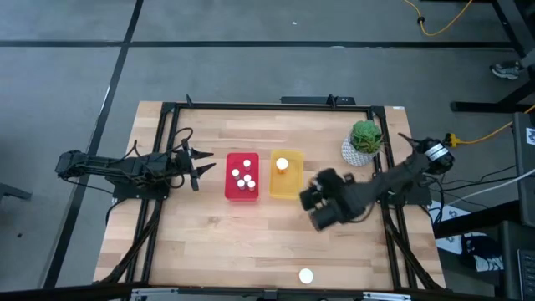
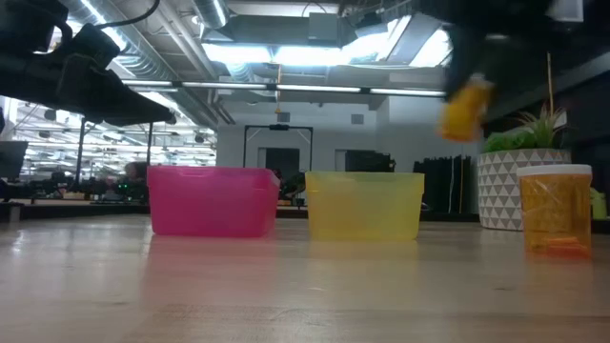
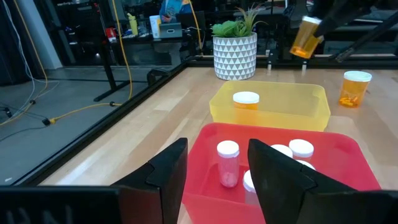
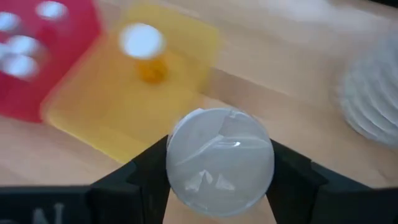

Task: Pick and place medicine bottles into bin by pill shape (circle, oval)
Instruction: Put the large orange pill bottle into the red bin

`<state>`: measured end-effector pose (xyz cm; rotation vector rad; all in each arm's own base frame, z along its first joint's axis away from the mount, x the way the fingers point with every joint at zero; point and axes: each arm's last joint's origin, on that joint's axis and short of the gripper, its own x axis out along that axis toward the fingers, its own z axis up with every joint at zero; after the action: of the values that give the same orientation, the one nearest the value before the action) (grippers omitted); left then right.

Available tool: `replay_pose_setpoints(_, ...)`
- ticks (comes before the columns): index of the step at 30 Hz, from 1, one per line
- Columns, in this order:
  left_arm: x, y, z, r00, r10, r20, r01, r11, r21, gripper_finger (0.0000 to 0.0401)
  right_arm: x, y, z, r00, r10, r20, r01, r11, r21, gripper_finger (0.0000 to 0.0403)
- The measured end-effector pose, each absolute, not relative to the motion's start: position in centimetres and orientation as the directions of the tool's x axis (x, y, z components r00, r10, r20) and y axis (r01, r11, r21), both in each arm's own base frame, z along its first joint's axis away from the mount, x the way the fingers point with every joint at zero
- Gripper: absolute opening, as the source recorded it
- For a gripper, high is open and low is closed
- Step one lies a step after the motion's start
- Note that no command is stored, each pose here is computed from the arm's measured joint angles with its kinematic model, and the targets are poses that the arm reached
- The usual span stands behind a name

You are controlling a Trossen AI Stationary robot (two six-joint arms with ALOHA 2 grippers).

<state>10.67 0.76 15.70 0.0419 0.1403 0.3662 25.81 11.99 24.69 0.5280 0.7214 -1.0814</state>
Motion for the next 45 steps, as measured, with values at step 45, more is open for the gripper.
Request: replay_pose_setpoints(45, 10.7, 0.8, 15.7, 0.924, 0.359, -0.129, -0.354, 0.933, 0.066, 0.0161, 33.6, 0.3, 18.3, 0.370, -0.300, -0.879, 0.660, 0.751, 0.021, 0.0241)
